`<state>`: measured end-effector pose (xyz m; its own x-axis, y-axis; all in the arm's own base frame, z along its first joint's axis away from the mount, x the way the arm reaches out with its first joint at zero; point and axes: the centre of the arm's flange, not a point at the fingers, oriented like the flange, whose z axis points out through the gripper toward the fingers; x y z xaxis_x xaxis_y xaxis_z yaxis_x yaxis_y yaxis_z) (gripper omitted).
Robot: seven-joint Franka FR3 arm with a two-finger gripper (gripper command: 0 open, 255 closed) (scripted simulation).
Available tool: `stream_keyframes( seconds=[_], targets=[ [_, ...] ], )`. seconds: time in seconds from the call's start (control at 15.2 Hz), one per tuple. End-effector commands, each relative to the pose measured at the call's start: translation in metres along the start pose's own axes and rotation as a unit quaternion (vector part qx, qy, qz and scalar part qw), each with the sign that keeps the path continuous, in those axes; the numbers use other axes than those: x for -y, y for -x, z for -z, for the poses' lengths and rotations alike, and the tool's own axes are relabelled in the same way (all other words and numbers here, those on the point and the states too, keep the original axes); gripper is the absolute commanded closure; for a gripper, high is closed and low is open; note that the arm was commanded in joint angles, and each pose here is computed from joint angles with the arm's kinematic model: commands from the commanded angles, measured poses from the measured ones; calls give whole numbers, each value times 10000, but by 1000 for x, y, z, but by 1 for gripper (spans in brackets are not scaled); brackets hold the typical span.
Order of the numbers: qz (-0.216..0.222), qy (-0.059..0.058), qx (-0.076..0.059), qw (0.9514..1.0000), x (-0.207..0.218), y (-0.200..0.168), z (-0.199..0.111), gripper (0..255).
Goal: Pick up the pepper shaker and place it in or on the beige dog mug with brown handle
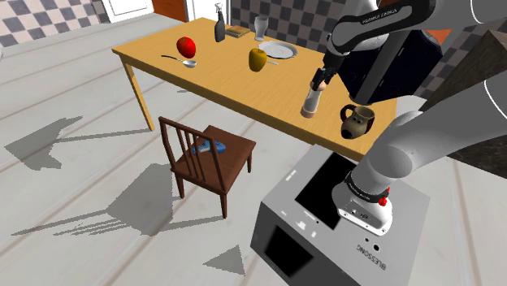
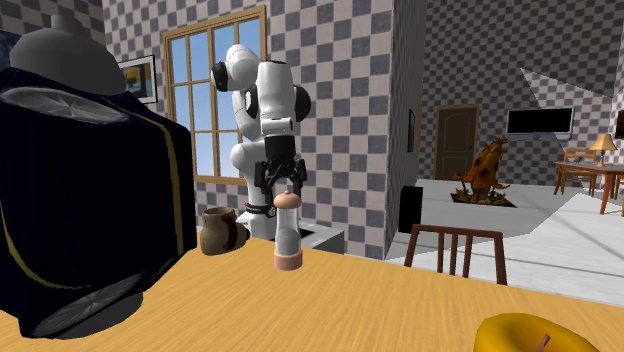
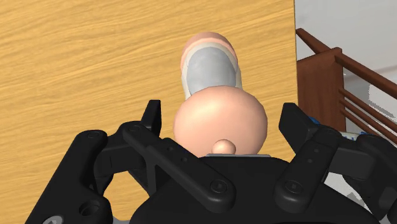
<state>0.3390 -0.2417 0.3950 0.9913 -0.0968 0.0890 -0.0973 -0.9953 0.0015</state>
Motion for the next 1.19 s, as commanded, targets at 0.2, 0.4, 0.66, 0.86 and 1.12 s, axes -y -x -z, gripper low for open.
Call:
stream_keyframes(
  seconds=[0.2,0.4,0.66,0.86,1.12],
  targets=[
    [0,0,0,10000,0,0,0,255],
    [0,0,0,10000,0,0,0,255],
    [0,0,0,10000,0,0,0,255],
    [0,0,0,10000,0,0,5,255],
    [0,0,0,10000,0,-2,26,255]
  ],
)
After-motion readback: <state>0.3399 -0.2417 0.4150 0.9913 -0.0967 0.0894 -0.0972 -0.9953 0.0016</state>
